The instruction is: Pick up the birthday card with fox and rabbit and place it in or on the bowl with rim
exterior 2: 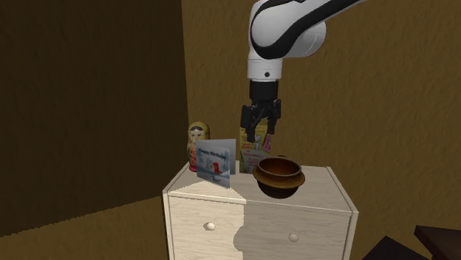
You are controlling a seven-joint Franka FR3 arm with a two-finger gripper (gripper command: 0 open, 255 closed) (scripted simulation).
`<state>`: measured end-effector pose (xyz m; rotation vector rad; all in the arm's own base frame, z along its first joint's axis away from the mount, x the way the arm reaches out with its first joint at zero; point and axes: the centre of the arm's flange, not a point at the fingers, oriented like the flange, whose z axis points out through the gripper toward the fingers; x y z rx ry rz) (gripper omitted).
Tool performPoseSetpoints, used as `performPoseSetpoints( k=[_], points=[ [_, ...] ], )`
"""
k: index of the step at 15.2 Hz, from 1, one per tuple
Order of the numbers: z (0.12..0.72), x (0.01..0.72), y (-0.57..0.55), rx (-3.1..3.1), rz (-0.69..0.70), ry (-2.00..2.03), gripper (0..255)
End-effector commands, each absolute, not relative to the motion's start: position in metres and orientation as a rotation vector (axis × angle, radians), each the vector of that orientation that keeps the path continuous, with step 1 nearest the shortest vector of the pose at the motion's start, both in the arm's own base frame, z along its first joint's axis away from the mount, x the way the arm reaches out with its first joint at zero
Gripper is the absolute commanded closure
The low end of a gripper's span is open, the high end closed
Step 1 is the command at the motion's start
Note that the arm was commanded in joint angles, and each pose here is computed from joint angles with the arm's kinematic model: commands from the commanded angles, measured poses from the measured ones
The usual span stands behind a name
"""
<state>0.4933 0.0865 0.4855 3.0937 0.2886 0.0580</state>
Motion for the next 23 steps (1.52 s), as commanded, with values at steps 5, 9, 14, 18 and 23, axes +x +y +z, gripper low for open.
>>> performPoseSetpoints(
  k=[5, 9, 14, 18, 23],
  points=[
    [0.46, 0.556, 0.114, 3.066, 0.116, 0.433, 0],
    [0.445, 0.598, 0.136, 3.044, 0.154, 0.527, 0],
    [0.424, 0.629, 0.154, 3.025, 0.18, 0.595, 0],
    [0.403, 0.631, 0.153, 3.025, 0.18, 0.595, 0],
    [0.395, 0.632, 0.153, 3.025, 0.18, 0.595, 0]
  ],
)
